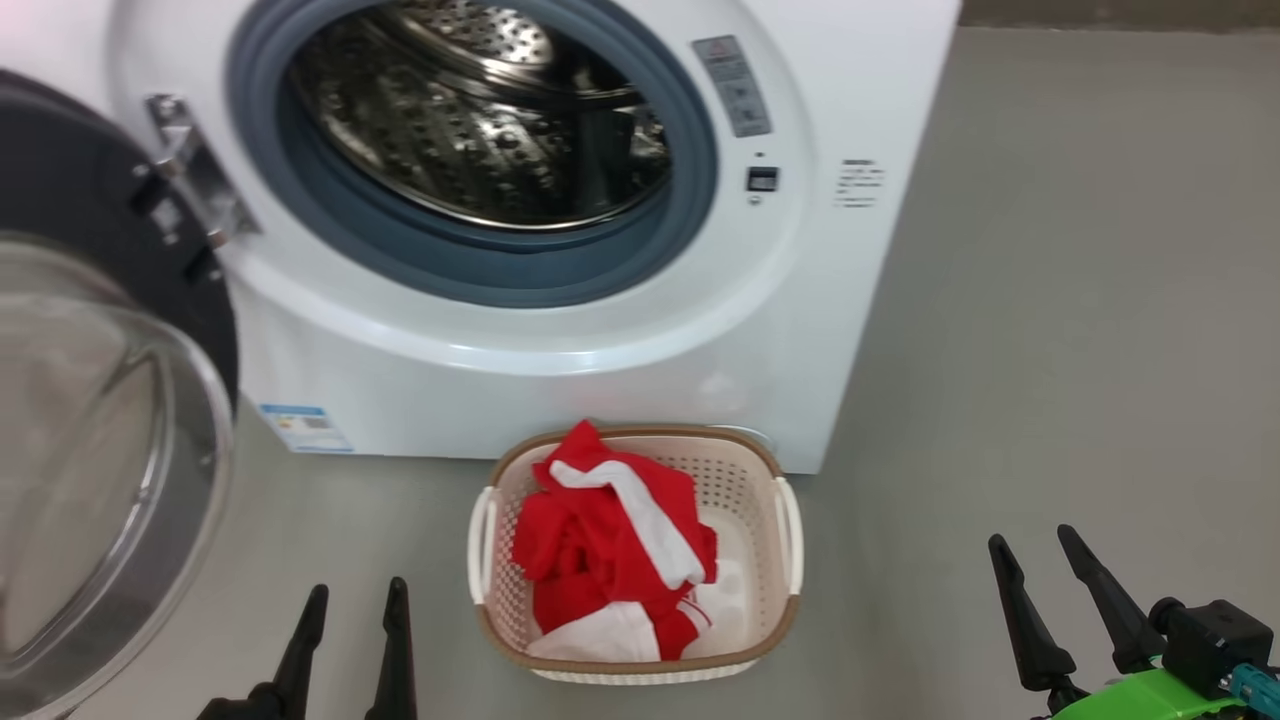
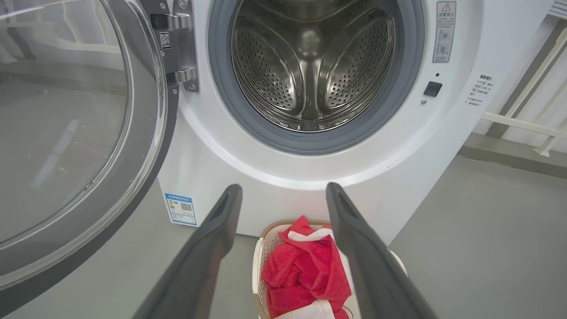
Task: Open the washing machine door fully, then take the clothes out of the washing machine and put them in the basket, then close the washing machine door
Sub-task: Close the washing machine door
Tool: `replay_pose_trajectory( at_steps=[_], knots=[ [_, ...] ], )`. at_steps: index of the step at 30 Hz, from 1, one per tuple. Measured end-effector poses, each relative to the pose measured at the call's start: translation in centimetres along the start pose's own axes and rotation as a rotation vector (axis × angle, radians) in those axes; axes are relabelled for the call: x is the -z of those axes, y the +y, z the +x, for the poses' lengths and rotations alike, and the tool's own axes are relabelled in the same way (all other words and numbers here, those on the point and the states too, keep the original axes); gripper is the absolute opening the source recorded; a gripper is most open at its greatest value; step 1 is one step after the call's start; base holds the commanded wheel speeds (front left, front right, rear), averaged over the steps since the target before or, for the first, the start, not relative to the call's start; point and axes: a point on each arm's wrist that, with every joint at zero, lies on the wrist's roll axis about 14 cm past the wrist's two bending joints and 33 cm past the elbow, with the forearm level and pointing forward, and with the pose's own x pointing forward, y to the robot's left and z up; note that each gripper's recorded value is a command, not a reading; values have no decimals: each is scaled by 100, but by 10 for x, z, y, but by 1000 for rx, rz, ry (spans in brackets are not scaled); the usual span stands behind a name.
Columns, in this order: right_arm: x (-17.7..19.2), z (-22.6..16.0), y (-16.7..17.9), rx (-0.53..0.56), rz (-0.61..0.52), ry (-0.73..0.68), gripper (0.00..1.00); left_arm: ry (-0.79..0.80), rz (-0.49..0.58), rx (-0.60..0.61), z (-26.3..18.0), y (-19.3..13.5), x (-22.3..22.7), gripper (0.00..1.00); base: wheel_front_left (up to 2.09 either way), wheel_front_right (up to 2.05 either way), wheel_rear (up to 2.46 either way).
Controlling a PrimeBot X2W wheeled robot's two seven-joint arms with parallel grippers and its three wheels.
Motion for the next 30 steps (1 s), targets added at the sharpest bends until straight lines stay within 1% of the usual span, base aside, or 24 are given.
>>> replay_pose_trajectory(
  at_steps=[6,14,19,23,27,30],
  knots=[
    [8,13,26,-94,-16,31,100,-14,-18,-75,-15,21,-4,100,0,0,0],
    [18,29,66,-220,-28,65,100,-11,-45,-196,-49,52,-1,100,0,0,0],
    [30,30,89,-293,-37,106,100,-27,-57,-269,-69,69,-4,100,0,0,0],
    [33,33,107,-347,-44,115,100,-26,-72,-328,-89,81,-1,100,0,0,0],
    [38,32,128,-409,-51,131,100,-60,-89,-375,-100,91,-9,100,0,0,0],
    [40,33,135,-431,-55,138,100,-61,-100,-406,-109,96,-8,100,0,0,0]
  ],
)
